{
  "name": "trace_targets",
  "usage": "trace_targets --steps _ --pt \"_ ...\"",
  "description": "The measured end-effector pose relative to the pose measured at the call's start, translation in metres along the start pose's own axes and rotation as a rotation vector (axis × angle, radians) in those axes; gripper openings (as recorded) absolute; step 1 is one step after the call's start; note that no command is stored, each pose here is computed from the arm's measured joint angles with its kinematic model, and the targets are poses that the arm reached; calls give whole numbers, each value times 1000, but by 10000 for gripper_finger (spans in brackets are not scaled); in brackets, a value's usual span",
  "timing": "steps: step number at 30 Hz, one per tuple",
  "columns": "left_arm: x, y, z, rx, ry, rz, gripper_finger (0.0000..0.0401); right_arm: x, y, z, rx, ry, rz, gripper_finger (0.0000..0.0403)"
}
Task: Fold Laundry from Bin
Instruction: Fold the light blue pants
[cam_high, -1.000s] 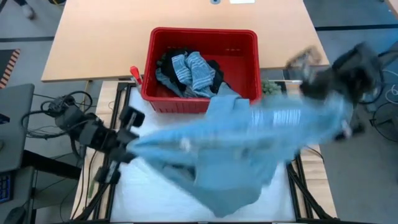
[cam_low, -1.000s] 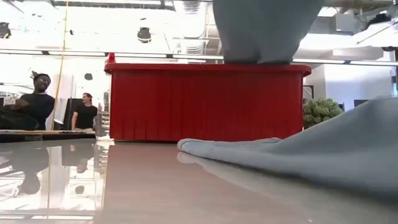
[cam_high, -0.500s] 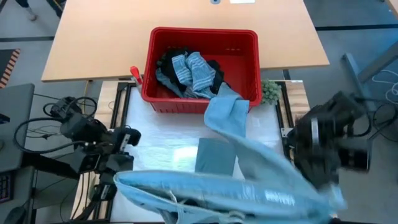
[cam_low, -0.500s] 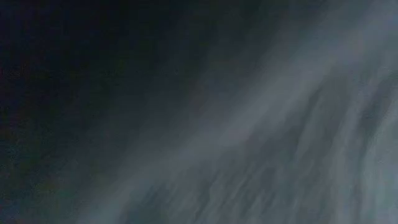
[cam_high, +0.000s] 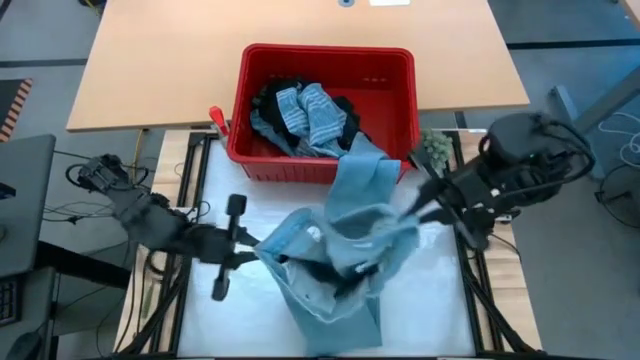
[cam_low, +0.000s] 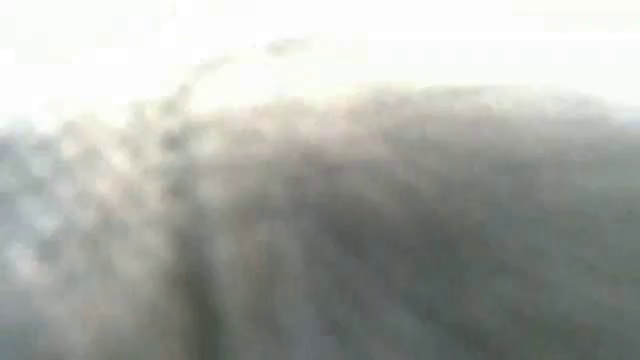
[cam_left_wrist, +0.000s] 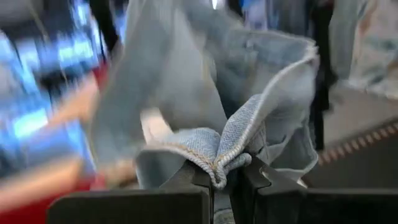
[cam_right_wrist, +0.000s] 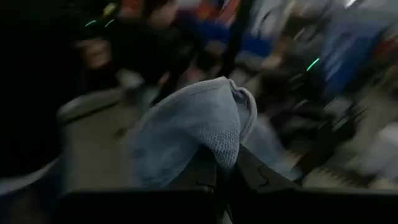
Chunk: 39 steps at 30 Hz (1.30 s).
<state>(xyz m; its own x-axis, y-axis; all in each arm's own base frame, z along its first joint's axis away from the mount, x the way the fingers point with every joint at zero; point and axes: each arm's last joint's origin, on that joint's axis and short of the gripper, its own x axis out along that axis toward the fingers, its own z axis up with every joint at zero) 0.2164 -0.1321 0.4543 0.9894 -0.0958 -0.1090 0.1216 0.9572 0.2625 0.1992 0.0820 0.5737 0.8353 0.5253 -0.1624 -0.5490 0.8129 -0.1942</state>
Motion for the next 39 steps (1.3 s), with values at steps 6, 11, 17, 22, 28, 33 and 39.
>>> trace_targets --steps 6,11,17,22,28,33,39 --pt "14 -4 -43 -264 207 44 20 -4 26 -19 204 174 131 36" --pt "19 -11 -61 -399 273 10 71 -10 40 -21 285 195 133 36" --pt "18 -15 -64 -556 321 -69 163 -13 58 -27 347 240 141 36" --pt "12 -10 -69 -503 435 -130 213 -18 74 -38 427 286 119 36" --pt "21 16 -73 -197 426 135 219 -18 94 -59 490 318 72 36" --pt "69 48 -100 239 557 290 211 -25 96 -69 542 294 18 36" --pt "124 96 -143 -30 614 419 208 -24 96 -69 562 236 20 36"
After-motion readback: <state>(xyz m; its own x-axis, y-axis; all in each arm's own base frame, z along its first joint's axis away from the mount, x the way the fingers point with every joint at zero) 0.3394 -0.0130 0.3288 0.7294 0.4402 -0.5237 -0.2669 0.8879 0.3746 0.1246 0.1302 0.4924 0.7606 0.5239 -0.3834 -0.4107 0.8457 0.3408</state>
